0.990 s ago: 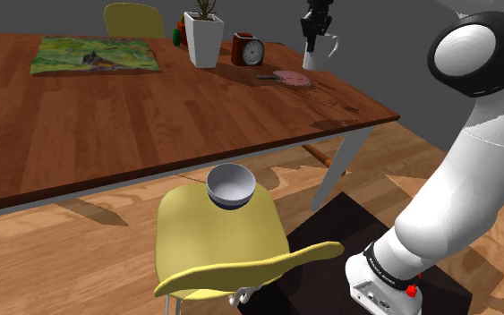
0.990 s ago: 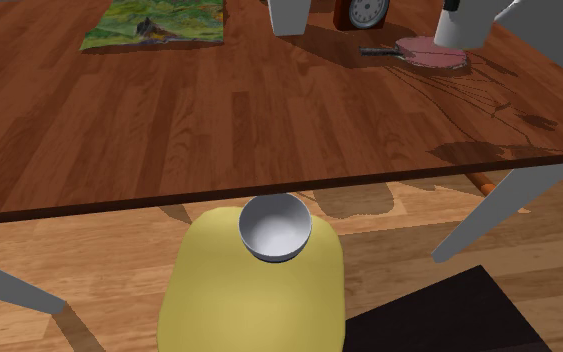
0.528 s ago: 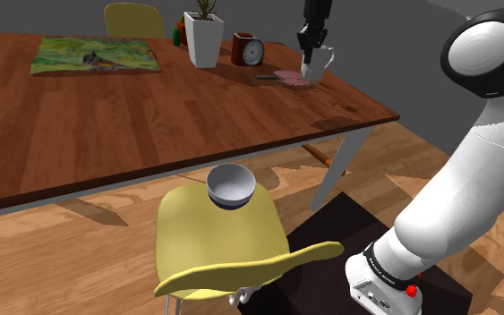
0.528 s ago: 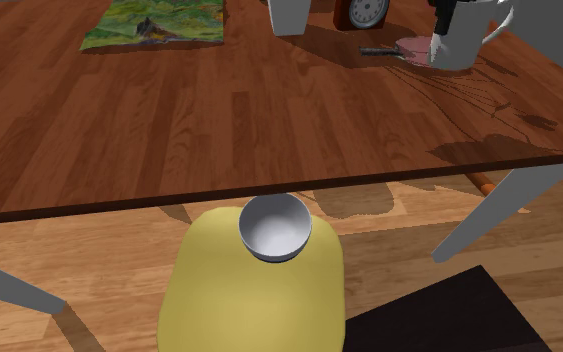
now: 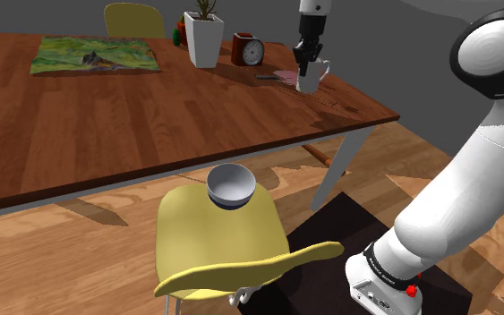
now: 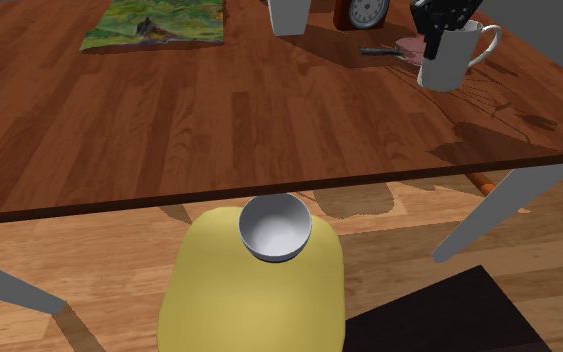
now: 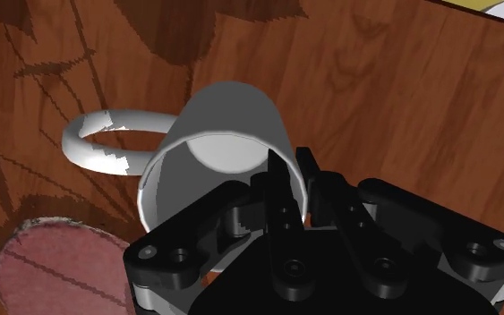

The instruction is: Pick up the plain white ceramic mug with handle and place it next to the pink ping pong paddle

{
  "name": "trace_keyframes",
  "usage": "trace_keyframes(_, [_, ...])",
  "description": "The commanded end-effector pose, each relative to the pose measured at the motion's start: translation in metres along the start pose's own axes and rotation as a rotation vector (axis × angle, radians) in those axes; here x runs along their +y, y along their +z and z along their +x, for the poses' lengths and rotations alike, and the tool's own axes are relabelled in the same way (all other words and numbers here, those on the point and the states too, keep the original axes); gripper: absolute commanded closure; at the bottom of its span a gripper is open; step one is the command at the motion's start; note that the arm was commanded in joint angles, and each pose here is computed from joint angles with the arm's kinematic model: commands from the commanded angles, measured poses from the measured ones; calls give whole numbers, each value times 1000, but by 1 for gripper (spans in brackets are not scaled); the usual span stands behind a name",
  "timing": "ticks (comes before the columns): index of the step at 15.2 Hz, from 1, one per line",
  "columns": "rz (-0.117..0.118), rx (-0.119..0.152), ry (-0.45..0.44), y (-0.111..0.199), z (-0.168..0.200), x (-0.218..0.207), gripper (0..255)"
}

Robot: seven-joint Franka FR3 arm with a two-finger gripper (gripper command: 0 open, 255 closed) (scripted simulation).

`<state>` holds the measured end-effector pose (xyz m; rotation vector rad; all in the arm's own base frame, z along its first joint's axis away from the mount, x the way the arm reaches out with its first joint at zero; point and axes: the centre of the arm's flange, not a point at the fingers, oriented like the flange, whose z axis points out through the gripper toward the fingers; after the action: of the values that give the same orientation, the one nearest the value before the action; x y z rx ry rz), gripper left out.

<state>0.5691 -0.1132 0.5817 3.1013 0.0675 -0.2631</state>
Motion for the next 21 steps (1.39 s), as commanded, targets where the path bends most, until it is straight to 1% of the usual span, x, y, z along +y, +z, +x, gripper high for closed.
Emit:
trace_keyframes(1, [0,1,0,10,2,0,255])
trace_keyframes(11, [0,1,0,64,11,-2,255])
trace_keyframes(18, [0,1,0,64,11,-2,255])
trace_keyframes(19, [0,1,0,64,11,-2,0])
trace_keyframes(21, [0,1,0,64,11,-2,0])
